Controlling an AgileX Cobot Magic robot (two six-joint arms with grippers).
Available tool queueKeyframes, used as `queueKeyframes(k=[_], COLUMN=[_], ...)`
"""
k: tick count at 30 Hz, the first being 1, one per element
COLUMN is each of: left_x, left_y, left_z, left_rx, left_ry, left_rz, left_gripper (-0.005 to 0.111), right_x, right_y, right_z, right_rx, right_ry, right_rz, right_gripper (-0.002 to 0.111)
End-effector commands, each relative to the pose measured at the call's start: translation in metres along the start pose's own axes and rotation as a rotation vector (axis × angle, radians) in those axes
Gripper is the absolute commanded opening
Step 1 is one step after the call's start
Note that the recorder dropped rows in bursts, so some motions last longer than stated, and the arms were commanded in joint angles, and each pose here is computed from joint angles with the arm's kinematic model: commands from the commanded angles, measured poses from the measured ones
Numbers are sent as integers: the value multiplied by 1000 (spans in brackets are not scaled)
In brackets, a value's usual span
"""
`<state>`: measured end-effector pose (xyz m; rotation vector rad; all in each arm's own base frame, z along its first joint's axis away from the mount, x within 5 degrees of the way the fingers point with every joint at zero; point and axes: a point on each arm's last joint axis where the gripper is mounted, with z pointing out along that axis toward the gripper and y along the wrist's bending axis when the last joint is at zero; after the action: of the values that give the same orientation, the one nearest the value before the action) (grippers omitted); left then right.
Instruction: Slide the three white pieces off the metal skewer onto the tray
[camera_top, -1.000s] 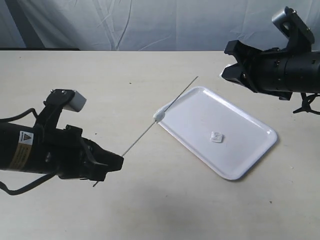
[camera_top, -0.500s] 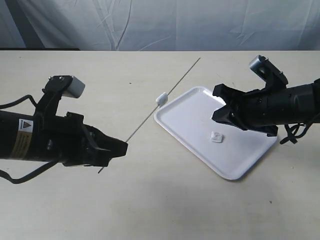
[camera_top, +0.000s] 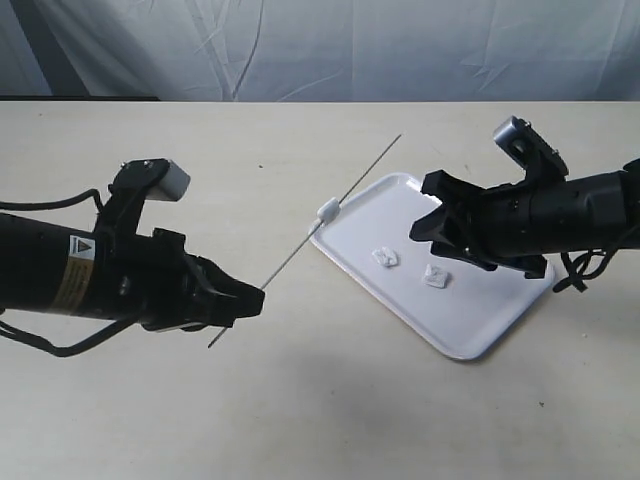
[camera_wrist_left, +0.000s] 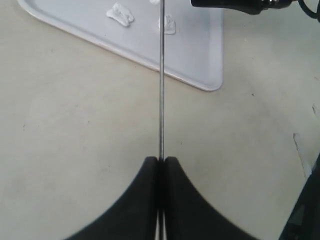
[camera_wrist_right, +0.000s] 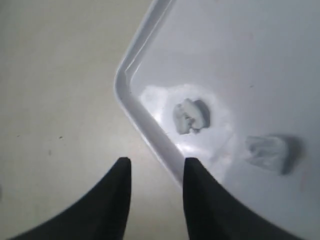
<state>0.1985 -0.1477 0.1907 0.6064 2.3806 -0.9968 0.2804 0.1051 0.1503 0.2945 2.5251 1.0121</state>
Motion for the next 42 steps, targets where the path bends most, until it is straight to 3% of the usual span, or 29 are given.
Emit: queueKeyframes(k=[1, 9, 17, 31, 42], left_x=[-10, -21, -31, -32, -30], left_y=[2, -1, -12, -24, -32], left_z=[6, 28, 40, 43, 51], left_rx=[6, 35, 35, 69, 7], left_ry=[-19, -3, -21, -17, -13], left_rz=[-11, 22, 41, 66, 146], left_gripper=[0, 0, 0, 0, 0], right_x=[5, 6, 6, 1, -1], right_y=[15, 41, 54, 54, 45], right_z=[-4, -28, -44, -44, -41], right_rx=[-143, -283, -323, -313, -215], right_ry=[54, 39, 1, -46, -63], right_rz=[-16, -106, -148, -101, -103], right_gripper=[34, 34, 34, 34, 34])
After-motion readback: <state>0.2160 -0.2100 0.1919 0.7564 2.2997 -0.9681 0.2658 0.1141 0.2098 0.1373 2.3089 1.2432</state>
